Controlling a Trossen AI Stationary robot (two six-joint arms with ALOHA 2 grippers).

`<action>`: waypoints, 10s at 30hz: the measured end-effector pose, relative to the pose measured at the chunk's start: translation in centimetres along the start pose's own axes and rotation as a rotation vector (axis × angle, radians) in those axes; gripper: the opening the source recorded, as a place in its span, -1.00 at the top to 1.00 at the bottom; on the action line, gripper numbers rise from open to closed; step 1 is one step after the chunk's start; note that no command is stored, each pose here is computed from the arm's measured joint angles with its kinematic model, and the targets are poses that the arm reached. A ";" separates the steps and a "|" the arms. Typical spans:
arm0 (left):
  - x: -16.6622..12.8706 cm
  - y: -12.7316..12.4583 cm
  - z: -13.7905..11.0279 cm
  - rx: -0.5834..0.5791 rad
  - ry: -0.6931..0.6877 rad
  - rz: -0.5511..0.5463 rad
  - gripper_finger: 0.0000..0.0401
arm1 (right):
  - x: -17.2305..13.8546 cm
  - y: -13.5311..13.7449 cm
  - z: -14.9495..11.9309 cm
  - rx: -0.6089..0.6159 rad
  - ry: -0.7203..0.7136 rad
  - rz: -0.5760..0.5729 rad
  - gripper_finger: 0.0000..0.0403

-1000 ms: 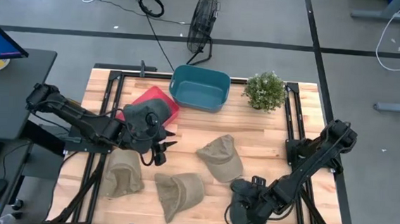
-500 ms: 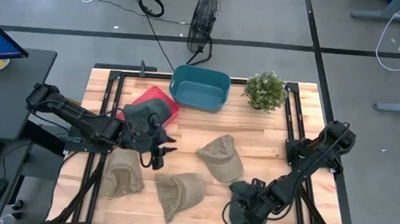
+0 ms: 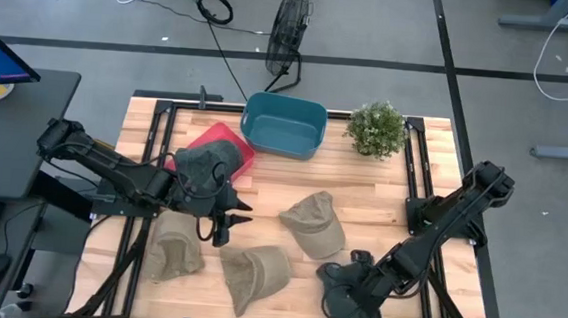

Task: Pick & Place hat
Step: Put the dark blue cap into the pink bin, then put the top right brown cap into the blue bin

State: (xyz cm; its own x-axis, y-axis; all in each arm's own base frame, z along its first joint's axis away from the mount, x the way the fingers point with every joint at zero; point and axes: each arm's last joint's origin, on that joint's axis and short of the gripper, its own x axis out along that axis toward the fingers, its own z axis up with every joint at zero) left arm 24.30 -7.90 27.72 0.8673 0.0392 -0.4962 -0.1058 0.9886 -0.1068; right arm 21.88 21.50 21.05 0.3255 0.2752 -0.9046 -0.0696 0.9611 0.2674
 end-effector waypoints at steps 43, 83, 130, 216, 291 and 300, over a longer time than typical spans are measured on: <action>7.8 2.3 -0.6 0.299 0.008 -0.077 -0.22 | -1.1 -8.9 10.5 -1.501 -0.430 -0.255 0.99; 6.1 0.4 -1.5 0.108 0.103 -0.127 0.95 | -1.0 -9.0 10.2 -0.877 -0.409 -0.325 0.25; -7.4 12.3 -2.4 -0.061 0.436 0.710 0.95 | -0.7 -7.9 9.1 -0.705 -0.383 -0.416 0.00; -1.7 12.4 -5.7 -0.418 0.510 0.693 0.99 | -0.7 -7.9 9.2 -0.674 -0.400 -0.407 0.00; 2.7 1.3 -0.5 -0.038 0.125 0.289 0.33 | -8.0 -14.8 11.0 -0.394 -0.567 -0.534 0.96; 2.5 0.4 -0.5 -0.029 0.109 0.256 0.33 | -11.8 -17.1 13.1 -0.759 -0.689 -0.920 0.96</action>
State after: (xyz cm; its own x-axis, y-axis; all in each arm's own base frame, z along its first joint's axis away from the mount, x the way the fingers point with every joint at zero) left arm 26.18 -7.47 25.97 0.7533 0.2696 -0.5999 -0.3298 0.9440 0.0102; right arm 31.63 1.53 31.52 0.9159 -0.3141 -0.2498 0.0026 0.6271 -0.7789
